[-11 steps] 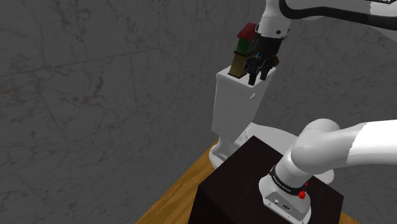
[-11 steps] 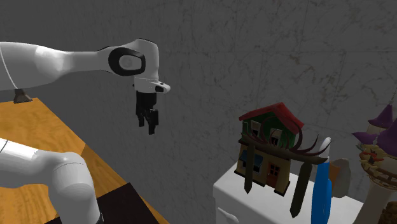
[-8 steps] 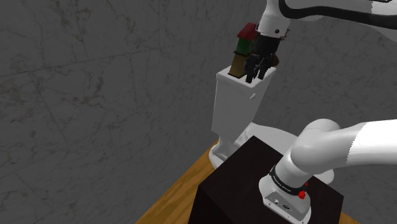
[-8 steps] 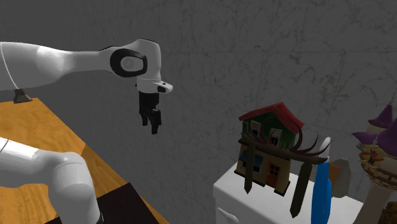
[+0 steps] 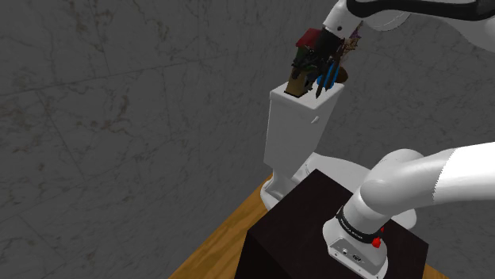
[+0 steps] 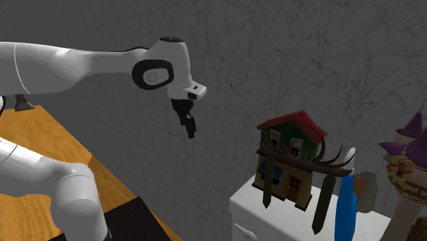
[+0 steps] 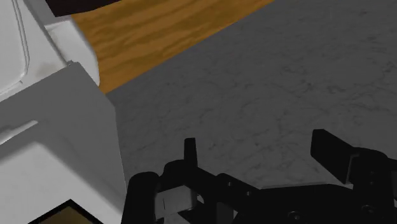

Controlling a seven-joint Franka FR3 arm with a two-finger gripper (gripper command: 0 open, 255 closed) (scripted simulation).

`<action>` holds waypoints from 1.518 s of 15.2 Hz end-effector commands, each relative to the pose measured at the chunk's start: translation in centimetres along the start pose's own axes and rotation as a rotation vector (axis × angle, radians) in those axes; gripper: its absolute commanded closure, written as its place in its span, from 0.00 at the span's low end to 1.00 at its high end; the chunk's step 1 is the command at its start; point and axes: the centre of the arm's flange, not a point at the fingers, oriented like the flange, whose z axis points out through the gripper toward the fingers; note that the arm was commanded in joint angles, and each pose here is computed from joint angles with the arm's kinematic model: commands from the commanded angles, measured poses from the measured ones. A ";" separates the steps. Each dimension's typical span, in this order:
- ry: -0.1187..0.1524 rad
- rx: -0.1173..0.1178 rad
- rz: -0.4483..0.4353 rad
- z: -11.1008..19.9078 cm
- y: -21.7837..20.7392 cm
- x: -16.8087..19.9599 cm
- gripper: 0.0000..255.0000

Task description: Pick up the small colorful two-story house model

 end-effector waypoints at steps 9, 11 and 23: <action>0.360 0.235 0.292 -2.4 8.1 5.3 0.00; 0.430 0.282 0.350 -2.9 9.9 6.0 0.00; 0.855 0.563 0.697 -4.3 21.8 7.3 0.00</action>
